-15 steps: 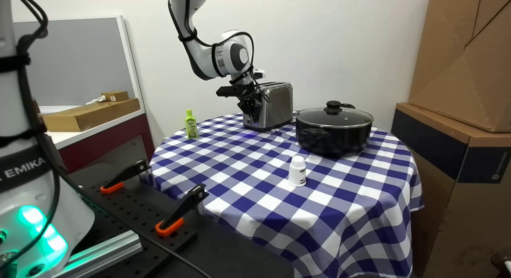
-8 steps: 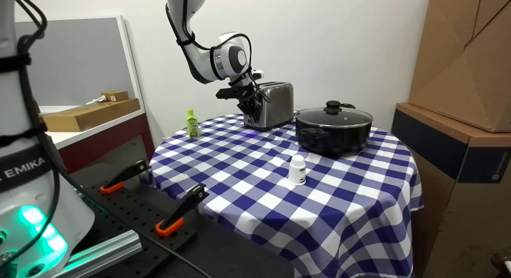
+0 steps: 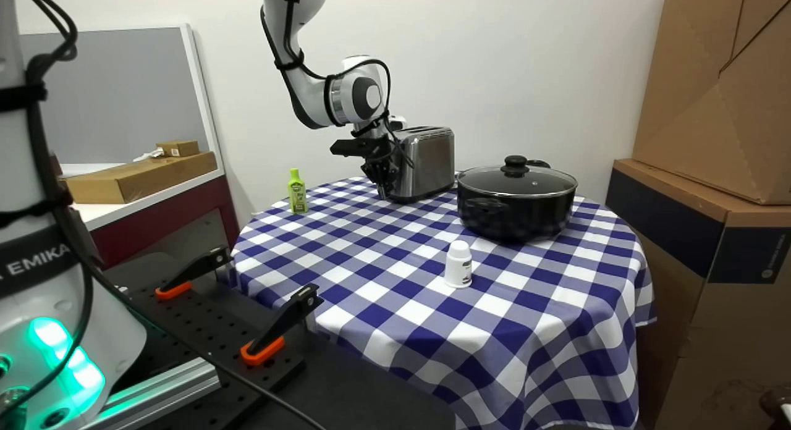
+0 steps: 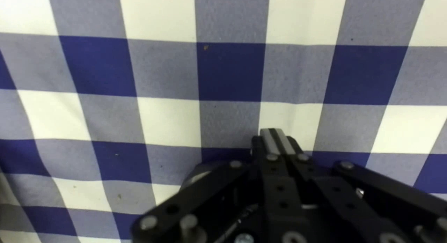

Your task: Push the lever of the toaster up

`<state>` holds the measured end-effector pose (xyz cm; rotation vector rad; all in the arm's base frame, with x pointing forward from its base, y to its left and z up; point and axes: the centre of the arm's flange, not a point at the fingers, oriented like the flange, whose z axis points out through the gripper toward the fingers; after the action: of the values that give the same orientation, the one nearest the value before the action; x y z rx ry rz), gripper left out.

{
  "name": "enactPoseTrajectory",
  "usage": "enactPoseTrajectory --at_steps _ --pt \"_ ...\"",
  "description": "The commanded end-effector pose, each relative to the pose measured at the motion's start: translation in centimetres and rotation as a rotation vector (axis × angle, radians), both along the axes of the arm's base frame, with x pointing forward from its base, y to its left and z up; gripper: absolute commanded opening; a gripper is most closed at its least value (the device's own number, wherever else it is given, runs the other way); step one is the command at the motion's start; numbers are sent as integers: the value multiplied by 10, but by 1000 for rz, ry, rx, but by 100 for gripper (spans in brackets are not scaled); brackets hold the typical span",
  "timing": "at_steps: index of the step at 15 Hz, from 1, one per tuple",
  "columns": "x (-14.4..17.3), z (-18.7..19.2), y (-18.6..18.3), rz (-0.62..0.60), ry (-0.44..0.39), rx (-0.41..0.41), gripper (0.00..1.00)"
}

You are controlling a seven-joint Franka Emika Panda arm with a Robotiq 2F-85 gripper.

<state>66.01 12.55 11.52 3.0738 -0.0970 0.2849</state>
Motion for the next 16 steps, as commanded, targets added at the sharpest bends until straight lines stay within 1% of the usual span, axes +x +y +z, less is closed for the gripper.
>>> enactPoseTrajectory --at_steps 1,3,6,9,12,14,16 --pt "15 -10 1 14 25 20 0" --pt "16 -12 1 18 38 23 0" --pt "14 -1 1 14 63 70 0" --pt "9 29 -2 -33 72 167 0" --pt "-2 63 -8 -92 72 243 0" --pt "-11 84 -11 -120 85 290 0" --pt "-24 103 -12 -124 127 352 0"
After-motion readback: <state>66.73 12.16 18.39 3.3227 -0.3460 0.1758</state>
